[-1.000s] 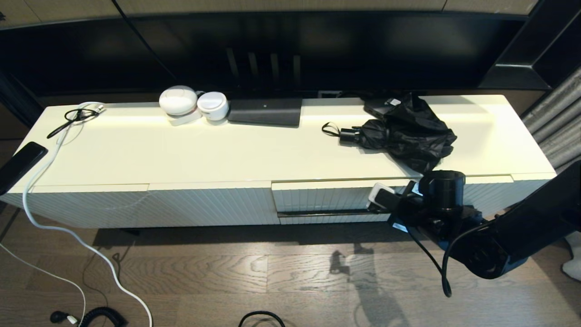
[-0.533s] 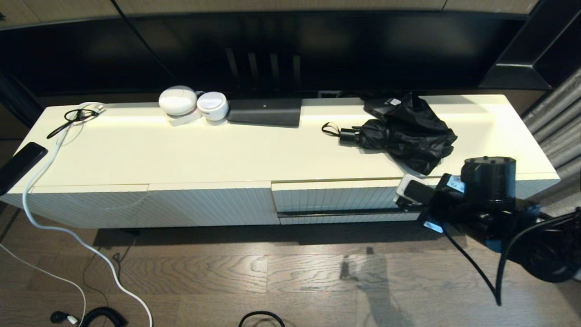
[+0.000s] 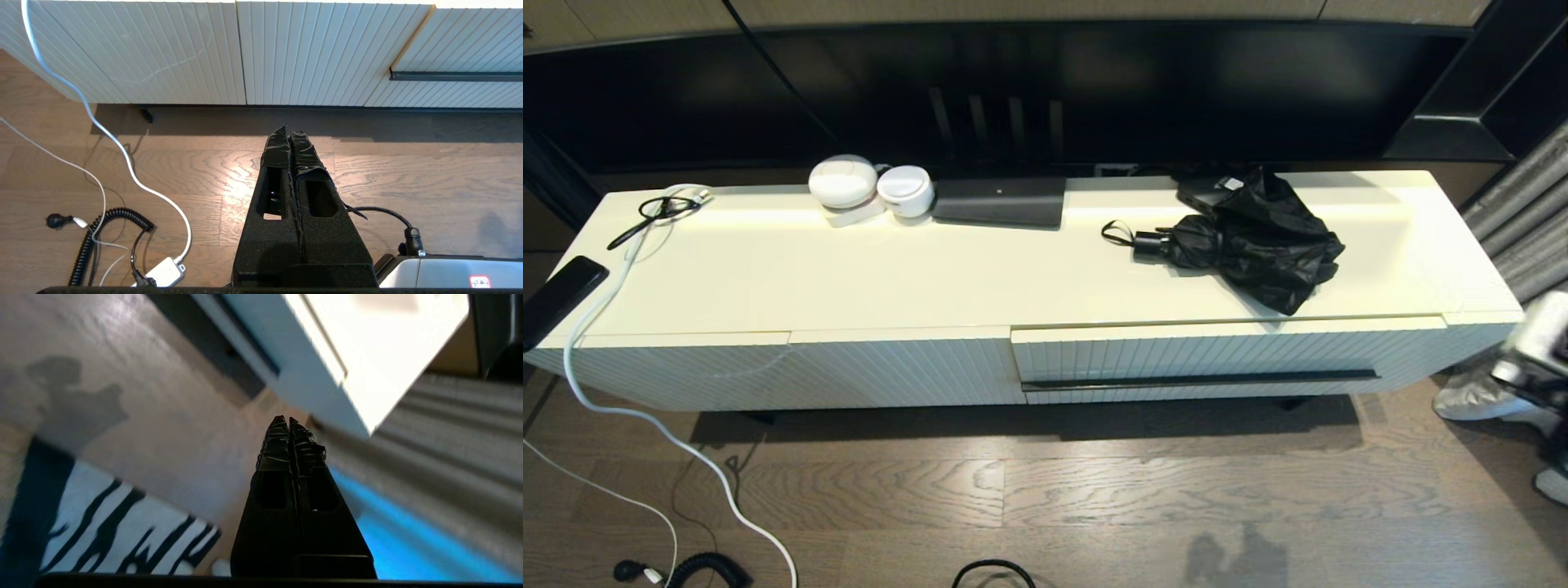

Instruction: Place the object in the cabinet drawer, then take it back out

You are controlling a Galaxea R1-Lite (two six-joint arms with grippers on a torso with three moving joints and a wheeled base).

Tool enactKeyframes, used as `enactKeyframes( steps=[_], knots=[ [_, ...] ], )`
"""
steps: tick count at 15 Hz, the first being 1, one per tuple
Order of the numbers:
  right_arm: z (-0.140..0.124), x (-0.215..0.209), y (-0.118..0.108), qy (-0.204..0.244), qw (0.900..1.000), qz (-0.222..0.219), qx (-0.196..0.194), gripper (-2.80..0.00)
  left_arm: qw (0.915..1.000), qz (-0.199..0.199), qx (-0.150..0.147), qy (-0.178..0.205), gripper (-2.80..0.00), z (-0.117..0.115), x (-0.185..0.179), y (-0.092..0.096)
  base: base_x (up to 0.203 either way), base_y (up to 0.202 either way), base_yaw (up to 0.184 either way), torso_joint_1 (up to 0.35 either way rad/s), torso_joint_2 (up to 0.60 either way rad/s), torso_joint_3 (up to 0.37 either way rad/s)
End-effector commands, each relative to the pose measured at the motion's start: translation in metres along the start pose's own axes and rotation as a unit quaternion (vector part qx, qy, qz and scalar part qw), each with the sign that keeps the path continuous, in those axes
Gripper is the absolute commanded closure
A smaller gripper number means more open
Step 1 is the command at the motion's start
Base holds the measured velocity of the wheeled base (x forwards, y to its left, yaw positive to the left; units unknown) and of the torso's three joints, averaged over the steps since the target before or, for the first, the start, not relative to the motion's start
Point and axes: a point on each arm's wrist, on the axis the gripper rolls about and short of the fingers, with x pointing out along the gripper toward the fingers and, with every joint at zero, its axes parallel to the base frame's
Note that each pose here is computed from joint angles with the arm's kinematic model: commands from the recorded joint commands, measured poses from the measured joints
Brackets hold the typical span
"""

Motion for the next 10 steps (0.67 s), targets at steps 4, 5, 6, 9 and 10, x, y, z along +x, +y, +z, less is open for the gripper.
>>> enactKeyframes(
  steps=[4,5,6,9,10],
  knots=[
    [-0.076,-0.132,0.041,0.024,0.99,-0.05,0.127,0.0,1.0,0.001,0.0,0.001,0.0,0.0,0.0,0.0,0.0,0.0,0.0,0.0,0.0,0.0],
    [-0.085,-0.142,0.052,0.018,0.986,-0.062,0.151,0.0,1.0,0.0,0.0,0.0,0.0,0.0,0.0,0.0,0.0,0.0,0.0,0.0,0.0,0.0],
    [-0.095,-0.15,0.064,0.013,0.983,-0.071,0.167,0.0,1.0,0.0,0.0,0.001,0.0,0.0,0.0,0.0,0.0,0.0,0.0,0.0,0.0,0.0],
    [-0.121,-0.163,0.099,0.011,0.967,-0.076,0.243,0.0,1.0,0.001,0.0,0.001,0.0,0.0,0.0,0.0,0.0,0.0,0.0,0.0,0.0,0.0],
    [-0.127,-0.164,0.107,0.009,0.96,-0.077,0.269,0.0,1.0,0.0,0.0,0.001,0.0,0.0,0.0,0.0,0.0,0.0,0.0,0.0,0.0,0.0]
  ],
)
